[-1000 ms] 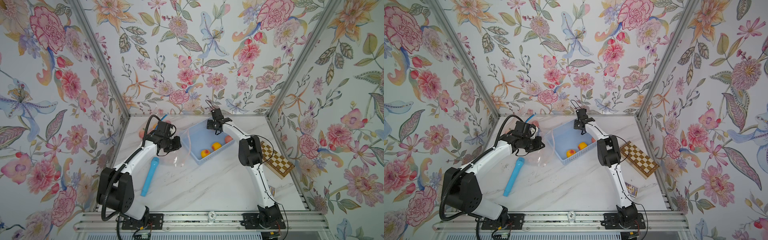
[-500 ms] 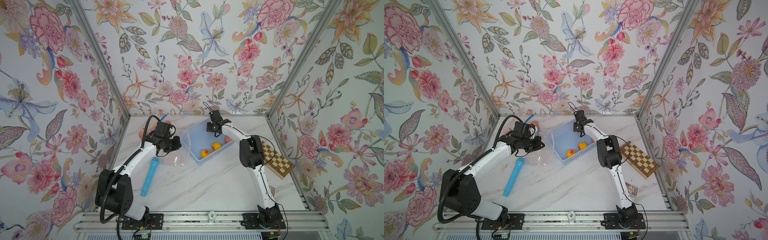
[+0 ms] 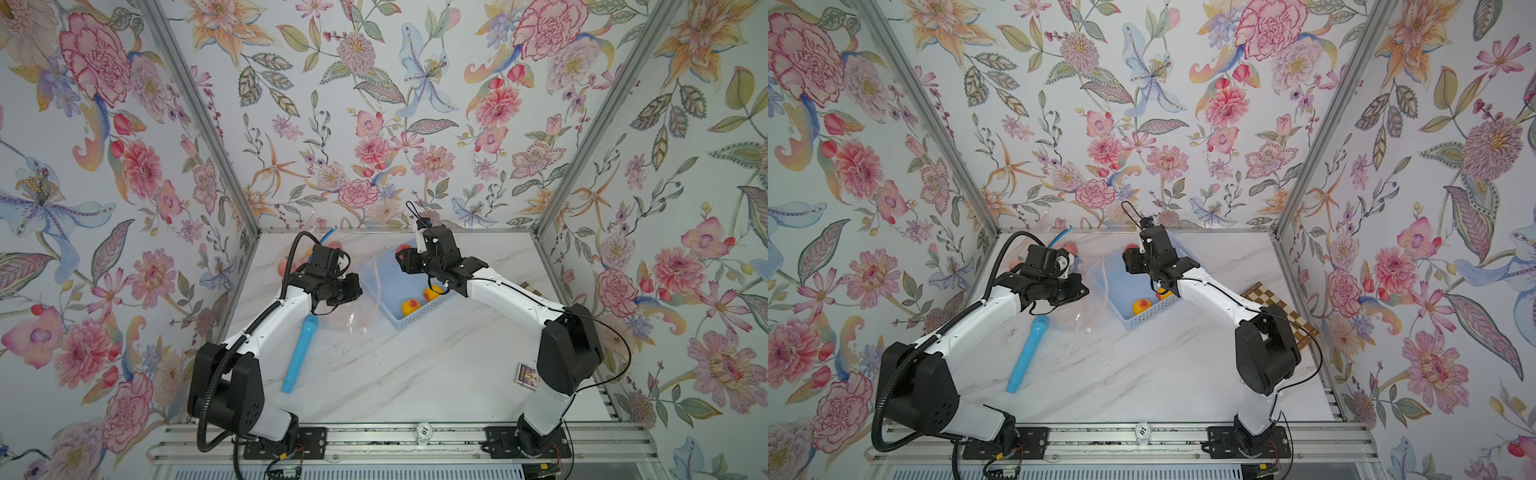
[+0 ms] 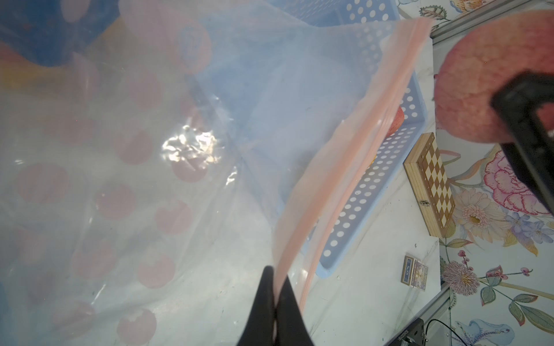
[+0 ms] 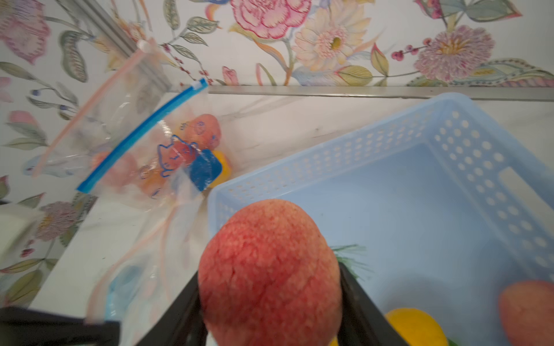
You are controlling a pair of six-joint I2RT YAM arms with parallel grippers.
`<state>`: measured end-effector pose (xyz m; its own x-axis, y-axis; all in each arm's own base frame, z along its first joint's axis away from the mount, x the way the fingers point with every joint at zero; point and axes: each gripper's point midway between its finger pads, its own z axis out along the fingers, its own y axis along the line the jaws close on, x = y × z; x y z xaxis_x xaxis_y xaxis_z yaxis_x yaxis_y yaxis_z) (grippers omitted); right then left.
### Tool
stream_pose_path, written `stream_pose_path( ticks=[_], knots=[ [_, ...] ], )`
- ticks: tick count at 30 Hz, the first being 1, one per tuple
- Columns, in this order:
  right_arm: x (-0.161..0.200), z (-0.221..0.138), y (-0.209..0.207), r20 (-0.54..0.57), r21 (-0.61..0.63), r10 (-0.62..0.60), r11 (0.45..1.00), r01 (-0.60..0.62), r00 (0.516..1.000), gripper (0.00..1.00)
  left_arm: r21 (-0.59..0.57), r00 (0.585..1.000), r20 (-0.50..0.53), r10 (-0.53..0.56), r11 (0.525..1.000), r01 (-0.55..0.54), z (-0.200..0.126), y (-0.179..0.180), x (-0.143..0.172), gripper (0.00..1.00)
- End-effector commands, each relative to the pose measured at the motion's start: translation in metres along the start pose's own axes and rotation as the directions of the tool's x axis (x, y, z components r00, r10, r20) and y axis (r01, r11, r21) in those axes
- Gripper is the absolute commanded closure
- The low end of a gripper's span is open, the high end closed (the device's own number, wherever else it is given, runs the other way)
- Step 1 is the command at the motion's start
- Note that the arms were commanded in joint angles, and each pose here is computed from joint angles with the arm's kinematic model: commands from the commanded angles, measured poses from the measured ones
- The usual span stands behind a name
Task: Place the peach in a zip-top bag and seal the zipper
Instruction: Place the peach in the zipper food storage bag.
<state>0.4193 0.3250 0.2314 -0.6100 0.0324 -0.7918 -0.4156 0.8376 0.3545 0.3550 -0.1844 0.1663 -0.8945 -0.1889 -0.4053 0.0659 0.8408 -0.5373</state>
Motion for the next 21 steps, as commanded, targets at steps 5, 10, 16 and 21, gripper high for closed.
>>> stream_pose_path(
  ticks=[5,10,16,21],
  knots=[
    [0.014,-0.035,0.093,0.055,-0.347,0.066,0.937,-0.043,0.996,0.48,0.019,1.000,0.026,0.000,1.000,-0.001,-0.009,-0.006,-0.002,1.00],
    [0.026,-0.039,0.126,0.066,-0.475,0.097,0.878,-0.054,0.993,0.48,0.021,1.000,0.031,0.007,1.000,-0.008,-0.014,-0.008,-0.002,1.00],
    [0.045,-0.017,0.122,0.015,-0.469,0.123,0.877,-0.102,0.992,0.47,0.056,0.999,0.044,0.017,0.998,-0.019,-0.029,-0.018,-0.001,1.00],
    [0.061,0.000,0.111,-0.022,-0.413,0.113,0.904,-0.112,0.993,0.47,0.078,0.998,0.049,0.027,0.997,-0.030,-0.042,-0.024,0.003,1.00]
  ],
)
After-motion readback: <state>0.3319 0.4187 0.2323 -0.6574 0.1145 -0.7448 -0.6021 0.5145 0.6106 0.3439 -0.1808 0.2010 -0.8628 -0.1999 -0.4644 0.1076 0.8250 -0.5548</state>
